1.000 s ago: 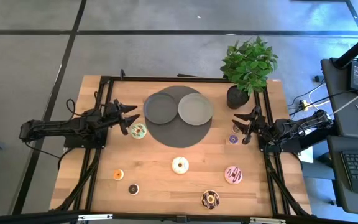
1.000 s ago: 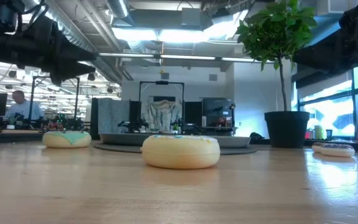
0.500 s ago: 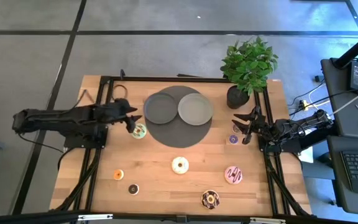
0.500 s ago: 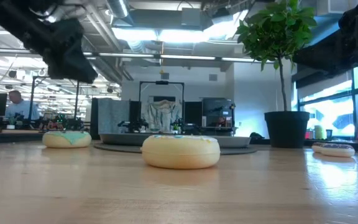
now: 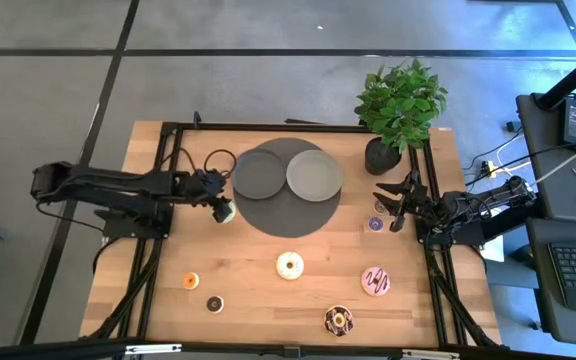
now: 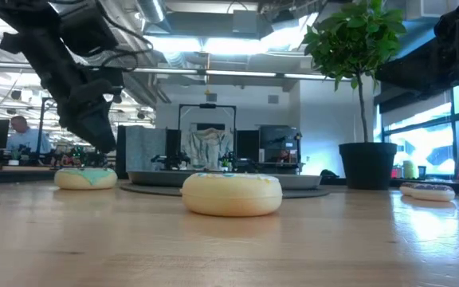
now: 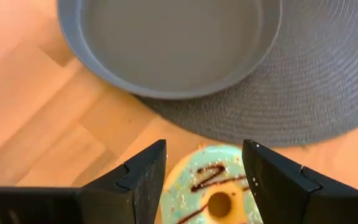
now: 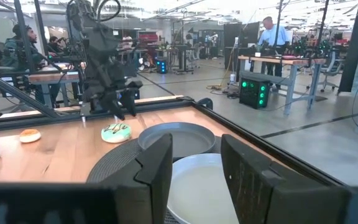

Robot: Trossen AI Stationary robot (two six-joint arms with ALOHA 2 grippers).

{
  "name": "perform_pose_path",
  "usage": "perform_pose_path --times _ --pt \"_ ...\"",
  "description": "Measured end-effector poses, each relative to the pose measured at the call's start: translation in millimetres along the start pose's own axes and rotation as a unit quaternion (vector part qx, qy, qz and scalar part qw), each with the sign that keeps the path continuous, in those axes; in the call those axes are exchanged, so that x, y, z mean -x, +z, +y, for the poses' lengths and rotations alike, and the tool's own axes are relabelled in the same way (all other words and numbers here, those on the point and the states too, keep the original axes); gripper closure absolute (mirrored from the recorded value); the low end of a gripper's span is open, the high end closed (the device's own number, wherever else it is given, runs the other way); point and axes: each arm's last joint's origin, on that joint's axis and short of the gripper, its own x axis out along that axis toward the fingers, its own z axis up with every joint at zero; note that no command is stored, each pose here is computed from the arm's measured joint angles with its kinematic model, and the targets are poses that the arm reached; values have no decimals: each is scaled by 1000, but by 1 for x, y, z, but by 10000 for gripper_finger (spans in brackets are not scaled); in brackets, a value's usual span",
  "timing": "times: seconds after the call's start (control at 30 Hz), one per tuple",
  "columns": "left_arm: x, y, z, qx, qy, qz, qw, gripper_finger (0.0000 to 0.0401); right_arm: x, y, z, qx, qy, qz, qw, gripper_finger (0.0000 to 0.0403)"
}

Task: Pick & Place donuts
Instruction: Put the big blue donut on the black plate

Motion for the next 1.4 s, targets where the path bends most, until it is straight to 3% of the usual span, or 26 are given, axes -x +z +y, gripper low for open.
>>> perform_pose_path --times 0.13,0.6,0.87,1.4 --pt "-6 -2 0 -9 10 18 1000 201 0 0 0 0 0 0 1000 264" --pt "-11 -6 -1 -124 9 48 991 220 0 0 0 1 0 0 1000 264" --pt "-10 -13 4 -227 14 91 970 233 0 -1 0 3 0 3 1000 264" --pt "-10 -13 3 -198 12 90 976 272 0 -1 0 15 0 3 1000 264"
